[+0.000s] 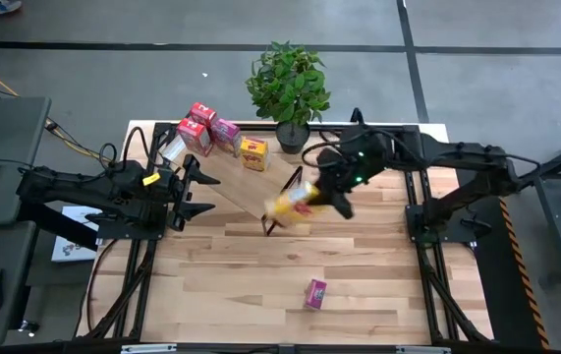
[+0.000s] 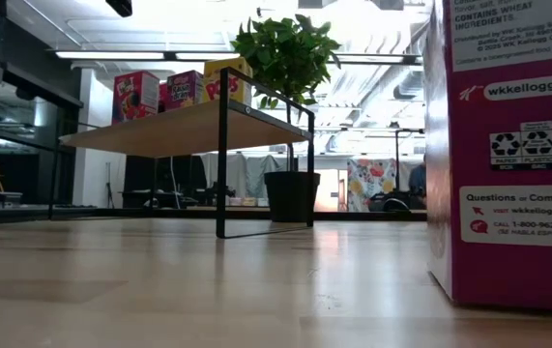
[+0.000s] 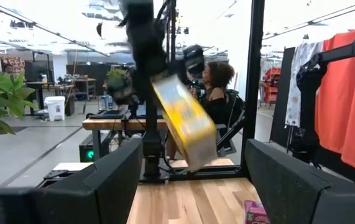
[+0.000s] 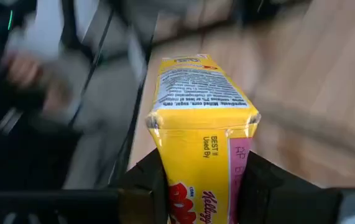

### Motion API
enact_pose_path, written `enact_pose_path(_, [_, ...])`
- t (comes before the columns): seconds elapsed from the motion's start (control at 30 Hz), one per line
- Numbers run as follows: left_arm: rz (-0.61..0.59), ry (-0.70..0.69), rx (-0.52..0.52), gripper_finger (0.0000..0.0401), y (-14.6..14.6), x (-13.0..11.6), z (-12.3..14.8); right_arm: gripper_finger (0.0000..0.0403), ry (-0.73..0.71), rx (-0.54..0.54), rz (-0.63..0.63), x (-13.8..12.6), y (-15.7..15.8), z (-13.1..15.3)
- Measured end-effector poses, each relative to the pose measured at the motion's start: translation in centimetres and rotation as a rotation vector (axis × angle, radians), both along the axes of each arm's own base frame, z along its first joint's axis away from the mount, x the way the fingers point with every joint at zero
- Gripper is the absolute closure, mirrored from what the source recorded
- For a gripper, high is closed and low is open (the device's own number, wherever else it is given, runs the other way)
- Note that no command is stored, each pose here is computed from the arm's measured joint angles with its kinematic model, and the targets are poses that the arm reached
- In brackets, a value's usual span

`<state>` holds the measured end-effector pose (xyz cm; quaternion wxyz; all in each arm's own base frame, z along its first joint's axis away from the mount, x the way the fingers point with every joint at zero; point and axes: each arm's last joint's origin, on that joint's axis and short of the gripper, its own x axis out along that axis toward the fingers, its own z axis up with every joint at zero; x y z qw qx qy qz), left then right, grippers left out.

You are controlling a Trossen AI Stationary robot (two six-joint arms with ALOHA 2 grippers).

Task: Stack cereal on shelf
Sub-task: Put the yellow cereal box on the shelf aligned with the other yellow cereal box

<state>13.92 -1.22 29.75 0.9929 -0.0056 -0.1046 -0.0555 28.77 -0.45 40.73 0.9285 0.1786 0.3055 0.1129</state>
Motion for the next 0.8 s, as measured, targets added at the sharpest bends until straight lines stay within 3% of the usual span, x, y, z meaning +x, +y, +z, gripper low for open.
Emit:
enact_pose_path(0.1, [0.000, -0.004, 0.000, 0.0128, 0.0, 0.0, 0.0, 0.0282, -0.150, -0.099, -0.154, 1.3, 0.9, 1.8])
enact_pose_path(0.17, [0.000, -0.003, 0.000, 0.0128, 0.0, 0.0, 0.0, 0.0282, -0.167, -0.154, -0.193, 2.2, 1.0, 2.6])
enact_pose_path(0.33, [0.000, -0.003, -0.001, 0.0128, 0.0, 0.0, 0.0, 0.0282, -0.012, -0.301, -0.248, 5.5, 1.2, 2.9])
enact_pose_path(0.5, [0.000, -0.004, -0.001, 0.0128, 0.0, 0.0, 0.0, 0.0282, 0.241, -0.432, -0.310, 9.5, 0.6, 1.1])
enact_pose_path(0.63, [0.000, -0.003, -0.001, 0.0128, 0.0, 0.0, 0.0, 0.0282, 0.334, -0.457, -0.337, 11.7, -0.7, -0.9])
enact_pose_path(0.8, [-0.001, -0.002, -0.001, 0.0128, 0.0, 0.0, 0.0, 0.0282, 0.398, -0.422, -0.308, 12.4, -2.4, -3.5])
